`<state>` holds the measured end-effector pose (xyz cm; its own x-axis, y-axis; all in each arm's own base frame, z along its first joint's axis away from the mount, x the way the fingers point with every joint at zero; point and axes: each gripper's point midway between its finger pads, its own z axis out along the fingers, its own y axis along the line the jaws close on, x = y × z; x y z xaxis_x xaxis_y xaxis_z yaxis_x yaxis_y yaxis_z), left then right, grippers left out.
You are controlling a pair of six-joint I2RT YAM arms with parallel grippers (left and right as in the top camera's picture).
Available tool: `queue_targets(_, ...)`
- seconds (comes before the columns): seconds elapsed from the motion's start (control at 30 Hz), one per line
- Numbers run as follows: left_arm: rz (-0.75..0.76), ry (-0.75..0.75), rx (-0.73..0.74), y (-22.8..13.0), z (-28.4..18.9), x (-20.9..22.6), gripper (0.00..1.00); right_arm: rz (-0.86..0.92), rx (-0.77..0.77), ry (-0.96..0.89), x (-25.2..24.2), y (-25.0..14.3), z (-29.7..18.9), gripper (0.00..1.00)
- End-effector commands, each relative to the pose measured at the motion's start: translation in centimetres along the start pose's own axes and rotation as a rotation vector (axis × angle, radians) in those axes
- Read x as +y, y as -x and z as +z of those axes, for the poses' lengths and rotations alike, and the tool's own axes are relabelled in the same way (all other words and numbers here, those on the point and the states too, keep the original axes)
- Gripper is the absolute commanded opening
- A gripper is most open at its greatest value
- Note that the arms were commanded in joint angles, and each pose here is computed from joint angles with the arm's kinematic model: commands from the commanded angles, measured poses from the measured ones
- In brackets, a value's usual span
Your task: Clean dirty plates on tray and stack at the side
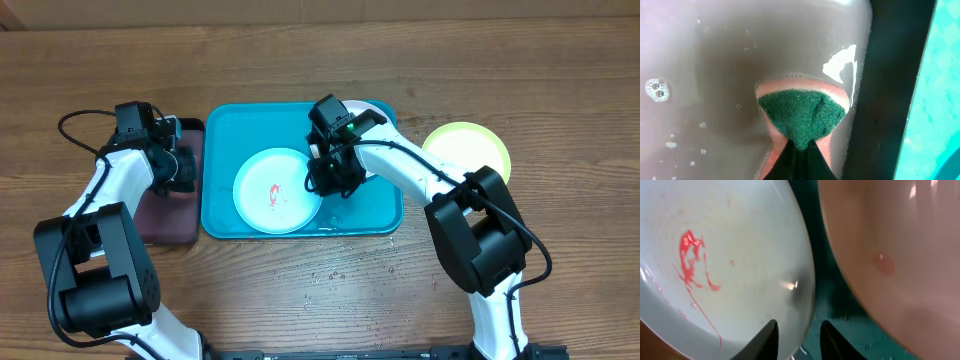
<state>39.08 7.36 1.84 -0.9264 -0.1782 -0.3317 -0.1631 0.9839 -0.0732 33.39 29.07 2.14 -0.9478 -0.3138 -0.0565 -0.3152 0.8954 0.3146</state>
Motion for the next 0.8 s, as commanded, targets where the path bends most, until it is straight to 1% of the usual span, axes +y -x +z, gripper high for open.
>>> queue_targets(0.0,-0.006,0.012,0.007,-0.5,-0.4,0.3,0.04,0.068,0.010,0.008,0.4,-0.6,-1.1,0.28)
queue_targets(0.1,-0.006,0.011,0.007,-0.5,-0.4,0.3,0.04,0.094,0.017,0.006,0.2,-0.9,-0.7,0.19)
queue_targets(0.23,-0.006,0.013,0.007,-0.5,-0.4,0.3,0.04,0.092,0.007,0.011,0.1,-1.0,0.2,0.13)
queue_targets(0.37,-0.006,0.020,0.001,-0.4,-0.6,0.4,0.04,0.106,-0.009,0.017,0.2,-0.9,0.8,0.04)
queue_targets(0.5,0.031,0.022,-0.031,0.3,-1.7,0.4,0.04,0.100,-0.026,0.023,0.2,-0.6,1.0,0.04)
queue_targets(0.67,0.081,0.027,-0.111,1.7,-4.5,0.2,0.04,0.085,-0.070,0.040,0.6,0.5,0.9,0.04)
queue_targets(0.77,0.085,0.028,-0.139,2.1,-5.8,0.1,0.04,0.076,-0.086,0.044,0.8,0.9,0.9,0.04)
